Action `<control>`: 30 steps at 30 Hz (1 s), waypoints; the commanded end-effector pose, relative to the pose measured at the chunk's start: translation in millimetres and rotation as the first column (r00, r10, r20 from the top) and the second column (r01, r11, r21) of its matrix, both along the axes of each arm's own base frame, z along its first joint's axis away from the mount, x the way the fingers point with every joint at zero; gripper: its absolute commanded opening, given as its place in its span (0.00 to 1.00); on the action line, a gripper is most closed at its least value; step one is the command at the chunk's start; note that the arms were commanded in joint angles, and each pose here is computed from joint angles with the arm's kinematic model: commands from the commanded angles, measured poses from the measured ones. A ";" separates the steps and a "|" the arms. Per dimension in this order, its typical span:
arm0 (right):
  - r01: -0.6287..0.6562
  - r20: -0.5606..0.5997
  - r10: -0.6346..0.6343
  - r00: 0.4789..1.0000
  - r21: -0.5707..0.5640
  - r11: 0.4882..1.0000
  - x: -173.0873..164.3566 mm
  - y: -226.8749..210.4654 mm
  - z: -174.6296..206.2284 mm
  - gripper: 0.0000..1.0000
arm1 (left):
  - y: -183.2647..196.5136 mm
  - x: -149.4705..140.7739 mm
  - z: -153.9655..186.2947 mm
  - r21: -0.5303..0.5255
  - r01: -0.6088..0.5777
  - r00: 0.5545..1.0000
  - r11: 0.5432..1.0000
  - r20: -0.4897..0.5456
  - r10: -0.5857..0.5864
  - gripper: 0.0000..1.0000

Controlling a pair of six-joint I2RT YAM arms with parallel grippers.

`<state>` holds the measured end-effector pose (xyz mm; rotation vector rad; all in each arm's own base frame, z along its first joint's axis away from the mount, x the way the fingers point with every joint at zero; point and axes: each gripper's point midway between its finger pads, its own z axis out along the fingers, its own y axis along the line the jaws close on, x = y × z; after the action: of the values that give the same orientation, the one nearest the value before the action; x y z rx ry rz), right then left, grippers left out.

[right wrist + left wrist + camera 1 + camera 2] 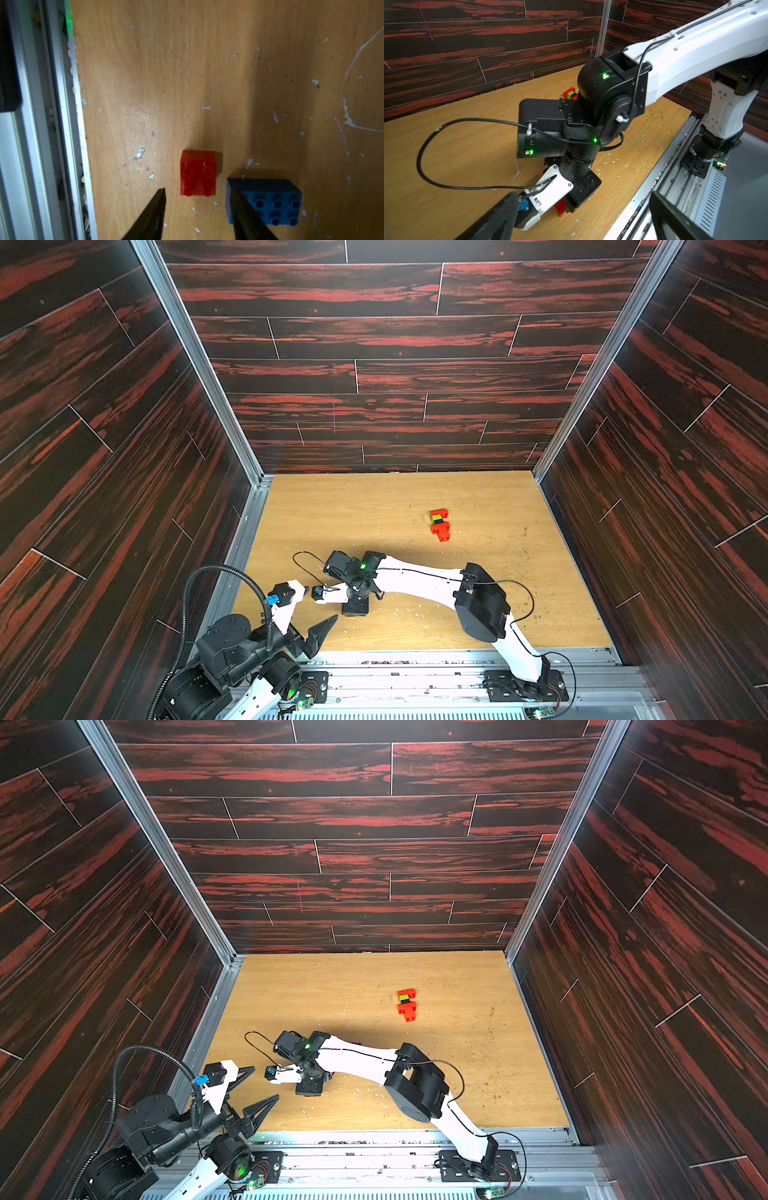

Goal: Assemble the letter f with lego
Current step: Pick up the lego brick from the center of the board.

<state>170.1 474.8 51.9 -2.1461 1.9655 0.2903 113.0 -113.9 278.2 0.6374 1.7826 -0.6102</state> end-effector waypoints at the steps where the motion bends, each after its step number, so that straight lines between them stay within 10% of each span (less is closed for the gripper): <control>1: -0.021 -0.025 0.020 0.999 -0.017 1.000 -8.3 3.0 -4.4 0.52 | 0.2 -1.2 3.2 -0.007 0.003 1.000 1.000 0.009 -0.003 1.00; 30: -0.042 -0.074 0.035 0.997 -0.091 0.995 -14.5 1.1 -30.9 0.49 | 0.2 -1.3 3.3 -0.008 0.004 1.000 1.000 0.009 -0.004 1.00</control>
<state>163.9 476.4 27.1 -2.2227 2.0093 0.2854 113.0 -113.9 278.1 0.6375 1.7830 -0.6102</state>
